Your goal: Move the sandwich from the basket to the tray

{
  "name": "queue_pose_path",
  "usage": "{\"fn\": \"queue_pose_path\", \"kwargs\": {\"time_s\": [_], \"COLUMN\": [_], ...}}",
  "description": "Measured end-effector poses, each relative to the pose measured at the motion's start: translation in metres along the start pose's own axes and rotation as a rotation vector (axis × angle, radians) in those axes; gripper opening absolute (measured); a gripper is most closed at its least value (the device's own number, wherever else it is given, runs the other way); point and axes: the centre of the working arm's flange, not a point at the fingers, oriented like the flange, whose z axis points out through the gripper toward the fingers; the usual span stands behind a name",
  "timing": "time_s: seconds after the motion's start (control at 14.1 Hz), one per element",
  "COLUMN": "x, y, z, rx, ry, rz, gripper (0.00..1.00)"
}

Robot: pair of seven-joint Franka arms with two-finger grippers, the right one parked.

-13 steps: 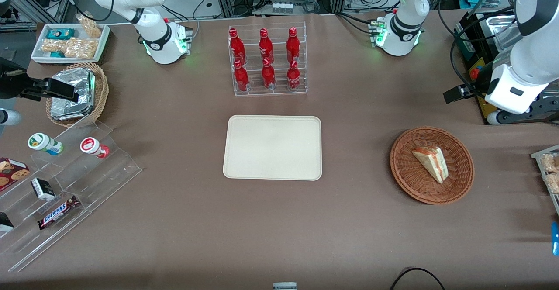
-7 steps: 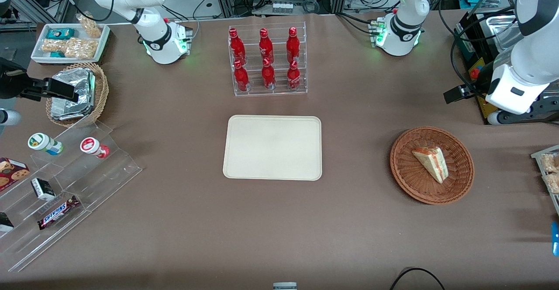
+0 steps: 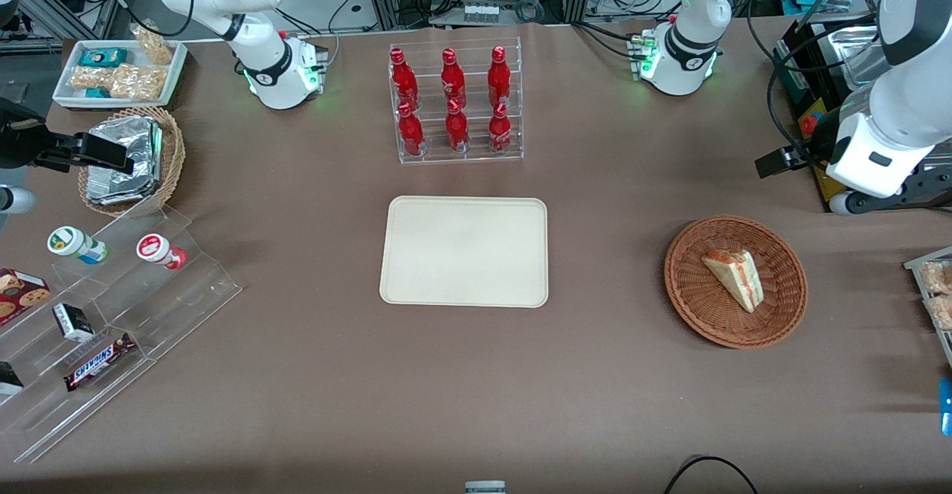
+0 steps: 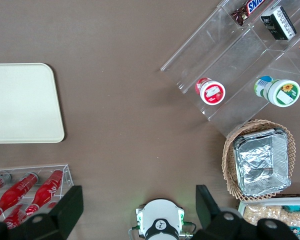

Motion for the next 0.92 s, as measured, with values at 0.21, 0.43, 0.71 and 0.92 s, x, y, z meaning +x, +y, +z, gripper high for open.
{"fn": "queue_pose_path", "kwargs": {"time_s": [0.21, 0.43, 0.71, 0.92], "x": [0.014, 0.029, 0.051, 0.074], "y": [0.002, 0.007, -0.007, -0.007], "z": [0.019, 0.042, 0.069, 0.119], "rx": [0.009, 0.021, 0.021, 0.002], "ry": [-0.040, -0.087, -0.127, -0.109], "rz": [-0.029, -0.039, -0.075, -0.088], "gripper": [1.00, 1.00, 1.00, 1.00]}}
